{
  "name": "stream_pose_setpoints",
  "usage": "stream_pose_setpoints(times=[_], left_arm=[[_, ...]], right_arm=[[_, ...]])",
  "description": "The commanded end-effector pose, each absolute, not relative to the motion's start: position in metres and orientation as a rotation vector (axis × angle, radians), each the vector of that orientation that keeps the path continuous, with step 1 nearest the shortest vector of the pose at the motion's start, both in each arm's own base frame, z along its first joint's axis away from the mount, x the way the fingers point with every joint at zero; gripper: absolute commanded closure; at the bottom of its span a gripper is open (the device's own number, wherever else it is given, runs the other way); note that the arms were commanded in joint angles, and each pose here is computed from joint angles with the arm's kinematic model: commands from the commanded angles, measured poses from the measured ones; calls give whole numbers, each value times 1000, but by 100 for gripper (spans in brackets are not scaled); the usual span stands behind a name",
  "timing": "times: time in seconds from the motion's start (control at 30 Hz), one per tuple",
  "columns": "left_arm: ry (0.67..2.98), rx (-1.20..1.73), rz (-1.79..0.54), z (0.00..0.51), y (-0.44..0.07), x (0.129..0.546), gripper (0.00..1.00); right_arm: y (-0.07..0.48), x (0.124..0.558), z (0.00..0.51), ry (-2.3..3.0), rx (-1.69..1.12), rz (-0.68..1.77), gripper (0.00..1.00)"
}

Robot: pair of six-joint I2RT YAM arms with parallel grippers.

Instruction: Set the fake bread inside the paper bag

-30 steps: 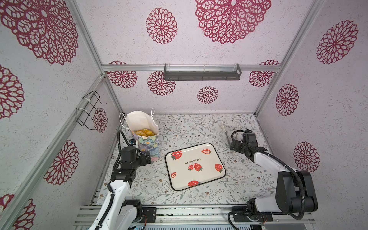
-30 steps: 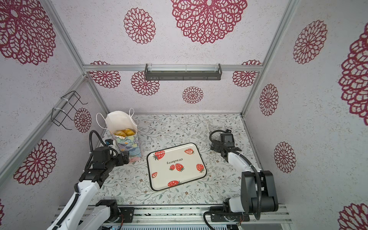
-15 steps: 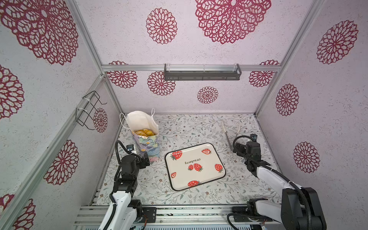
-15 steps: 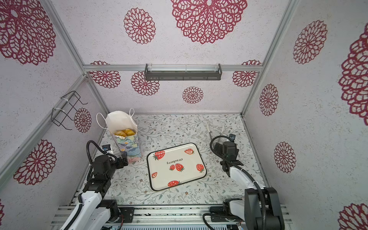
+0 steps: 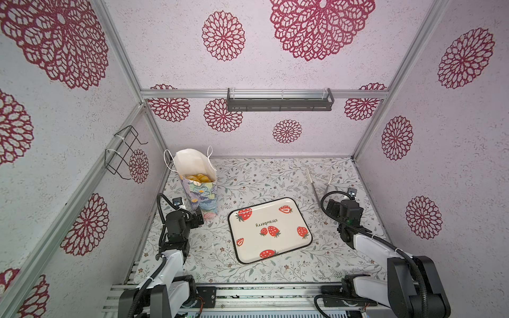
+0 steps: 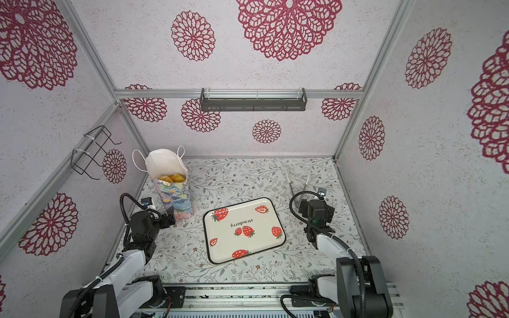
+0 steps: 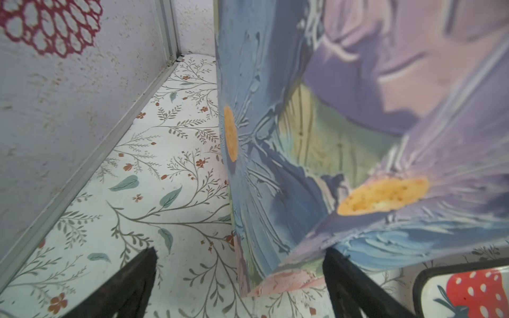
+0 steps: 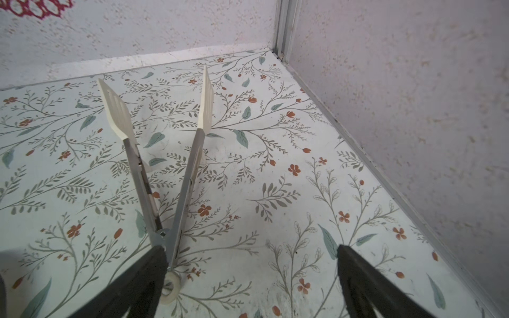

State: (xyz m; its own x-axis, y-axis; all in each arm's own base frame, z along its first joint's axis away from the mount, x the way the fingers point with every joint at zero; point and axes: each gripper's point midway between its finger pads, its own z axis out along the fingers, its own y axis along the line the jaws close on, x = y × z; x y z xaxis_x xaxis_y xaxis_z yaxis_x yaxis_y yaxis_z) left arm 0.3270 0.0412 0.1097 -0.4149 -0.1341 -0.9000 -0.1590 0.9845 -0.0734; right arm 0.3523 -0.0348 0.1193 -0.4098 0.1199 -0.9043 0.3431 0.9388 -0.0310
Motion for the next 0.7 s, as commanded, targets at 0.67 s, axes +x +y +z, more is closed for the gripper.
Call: stream_pose_setpoints(times=[0.67], left_arm=[[1815,-24,-99,136,42,398,3]], right_arm=[[-32,375,132,1772,207,-281,2]])
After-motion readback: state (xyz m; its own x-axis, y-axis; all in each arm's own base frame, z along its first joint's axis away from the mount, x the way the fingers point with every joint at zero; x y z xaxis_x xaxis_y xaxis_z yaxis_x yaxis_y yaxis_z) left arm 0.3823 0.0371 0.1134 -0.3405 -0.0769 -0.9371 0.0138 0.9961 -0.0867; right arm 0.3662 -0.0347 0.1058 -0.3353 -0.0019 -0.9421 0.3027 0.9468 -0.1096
